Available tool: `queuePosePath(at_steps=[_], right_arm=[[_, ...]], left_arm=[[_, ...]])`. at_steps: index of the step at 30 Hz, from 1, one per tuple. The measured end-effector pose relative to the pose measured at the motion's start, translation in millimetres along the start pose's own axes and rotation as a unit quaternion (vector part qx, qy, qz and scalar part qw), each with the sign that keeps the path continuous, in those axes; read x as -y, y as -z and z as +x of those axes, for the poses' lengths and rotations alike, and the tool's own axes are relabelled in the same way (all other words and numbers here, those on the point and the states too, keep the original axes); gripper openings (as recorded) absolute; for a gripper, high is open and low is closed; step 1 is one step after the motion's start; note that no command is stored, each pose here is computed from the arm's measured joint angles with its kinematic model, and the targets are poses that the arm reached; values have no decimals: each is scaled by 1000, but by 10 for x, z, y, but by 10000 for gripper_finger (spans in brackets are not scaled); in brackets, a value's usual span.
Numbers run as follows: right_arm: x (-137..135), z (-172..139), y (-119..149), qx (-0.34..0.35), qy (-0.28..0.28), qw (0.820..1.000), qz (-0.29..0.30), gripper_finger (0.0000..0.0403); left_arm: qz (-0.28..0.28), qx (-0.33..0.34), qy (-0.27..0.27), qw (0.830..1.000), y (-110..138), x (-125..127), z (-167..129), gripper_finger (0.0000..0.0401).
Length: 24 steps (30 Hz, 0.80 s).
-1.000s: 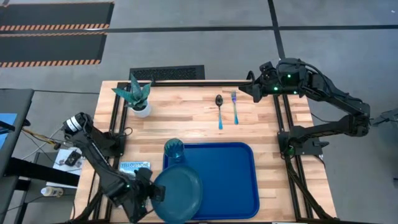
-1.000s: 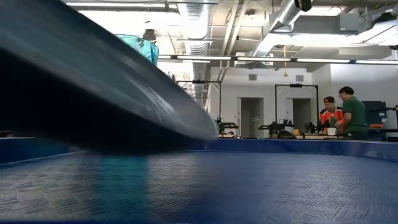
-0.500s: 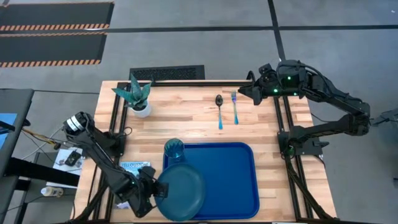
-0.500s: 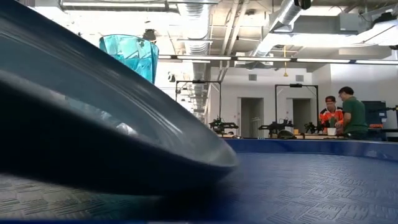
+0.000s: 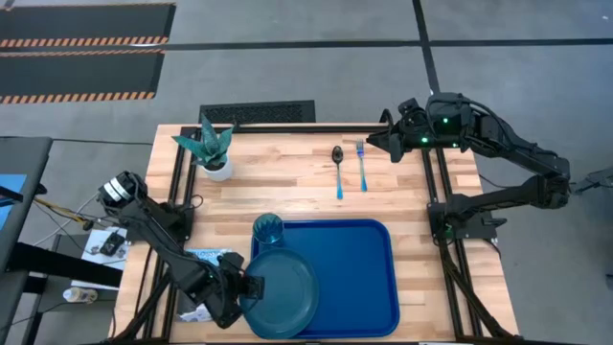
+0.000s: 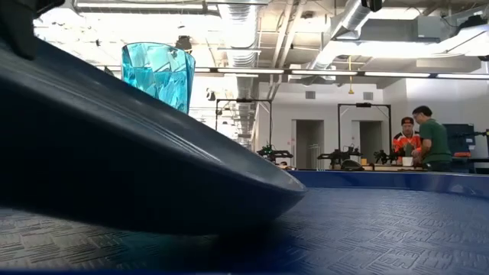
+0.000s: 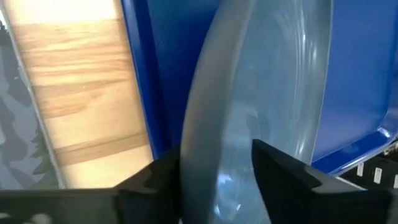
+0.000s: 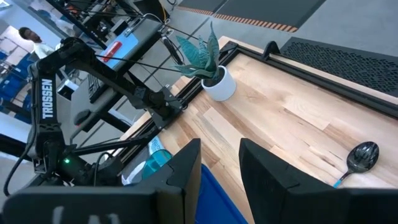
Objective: Pick and place plate/cup/fork/spoon on tray
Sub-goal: Put the dark blue plate on the blue serving tray to the bottom right of the blue glass
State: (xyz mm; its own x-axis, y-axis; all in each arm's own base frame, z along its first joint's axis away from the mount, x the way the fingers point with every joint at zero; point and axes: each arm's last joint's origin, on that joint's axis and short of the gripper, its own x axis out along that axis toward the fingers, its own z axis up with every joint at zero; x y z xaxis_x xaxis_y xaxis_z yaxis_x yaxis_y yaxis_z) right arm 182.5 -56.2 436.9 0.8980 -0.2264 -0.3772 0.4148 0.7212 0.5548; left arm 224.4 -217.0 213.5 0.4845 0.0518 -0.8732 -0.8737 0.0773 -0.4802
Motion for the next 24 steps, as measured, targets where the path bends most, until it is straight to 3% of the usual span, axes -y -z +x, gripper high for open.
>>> queuePosePath(at_steps=[6, 24], right_arm=[[0, 0, 0, 0, 0, 1000, 0, 133], [1, 0, 1, 0, 1, 1000, -1, 133]], left_arm=[[-5, 1, 1, 1000, -60, 57, 34, 210], [9, -24, -32, 999, -239, 171, 124, 279]])
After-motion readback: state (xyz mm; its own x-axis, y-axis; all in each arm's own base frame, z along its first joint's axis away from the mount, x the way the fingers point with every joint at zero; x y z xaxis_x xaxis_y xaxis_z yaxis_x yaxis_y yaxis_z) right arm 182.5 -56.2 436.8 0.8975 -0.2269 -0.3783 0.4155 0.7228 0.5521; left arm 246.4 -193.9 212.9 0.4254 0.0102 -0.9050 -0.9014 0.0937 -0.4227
